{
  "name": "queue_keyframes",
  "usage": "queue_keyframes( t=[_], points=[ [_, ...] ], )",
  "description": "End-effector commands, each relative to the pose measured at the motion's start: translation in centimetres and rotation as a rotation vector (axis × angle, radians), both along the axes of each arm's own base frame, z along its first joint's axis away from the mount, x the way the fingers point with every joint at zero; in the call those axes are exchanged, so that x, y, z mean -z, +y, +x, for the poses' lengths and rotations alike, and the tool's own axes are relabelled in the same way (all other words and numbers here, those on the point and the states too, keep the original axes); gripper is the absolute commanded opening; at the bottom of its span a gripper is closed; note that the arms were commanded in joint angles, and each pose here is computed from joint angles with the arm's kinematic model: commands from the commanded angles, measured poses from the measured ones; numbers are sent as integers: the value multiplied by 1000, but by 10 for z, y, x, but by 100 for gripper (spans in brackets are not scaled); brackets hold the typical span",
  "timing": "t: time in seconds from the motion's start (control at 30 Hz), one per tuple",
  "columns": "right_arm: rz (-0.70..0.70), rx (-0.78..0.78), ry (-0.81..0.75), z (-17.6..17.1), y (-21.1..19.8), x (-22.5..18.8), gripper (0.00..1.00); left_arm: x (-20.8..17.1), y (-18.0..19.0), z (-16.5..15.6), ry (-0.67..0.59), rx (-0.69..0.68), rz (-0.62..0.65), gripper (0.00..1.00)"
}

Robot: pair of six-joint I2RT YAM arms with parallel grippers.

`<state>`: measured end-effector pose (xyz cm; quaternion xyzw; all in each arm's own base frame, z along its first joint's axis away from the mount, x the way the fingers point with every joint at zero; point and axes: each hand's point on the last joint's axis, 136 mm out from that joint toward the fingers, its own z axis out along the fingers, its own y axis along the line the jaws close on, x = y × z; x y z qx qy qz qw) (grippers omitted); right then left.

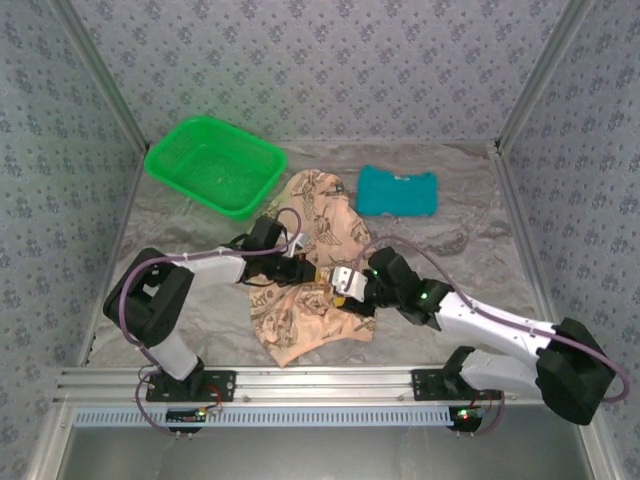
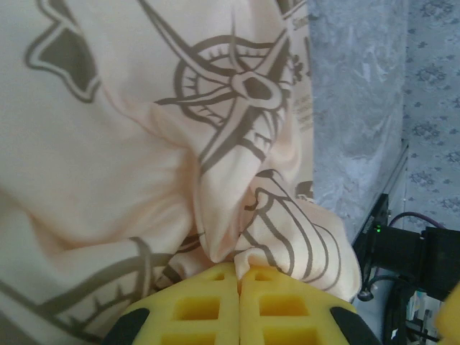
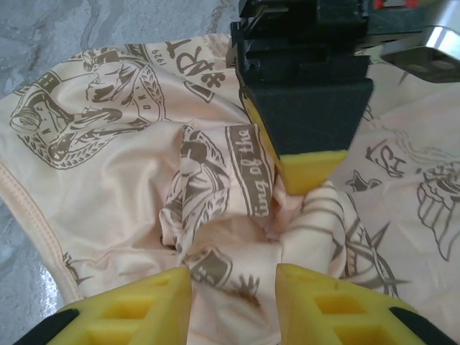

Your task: Fold the inside-out t-shirt

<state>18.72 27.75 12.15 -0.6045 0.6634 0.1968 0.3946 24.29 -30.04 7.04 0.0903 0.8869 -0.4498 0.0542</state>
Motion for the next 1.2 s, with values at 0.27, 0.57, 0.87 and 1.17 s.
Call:
queue_keyframes(
  t=[0.27,0.57,0.87,1.17],
  points=[
    [-123,-66,24,7,28,44,24,-16,-26,-18,38,106,-80,8],
    [-112,-247,-94,-53,40,14,0,-14,-23,-5,43,91,-36,22],
    [-248,-386,-30,-102,58,57,26,7,-21,1,61,71,26,34],
    [61,-92,76,-50,24,-7,42,-3,7,-3,-21,51,143,46]
  ],
)
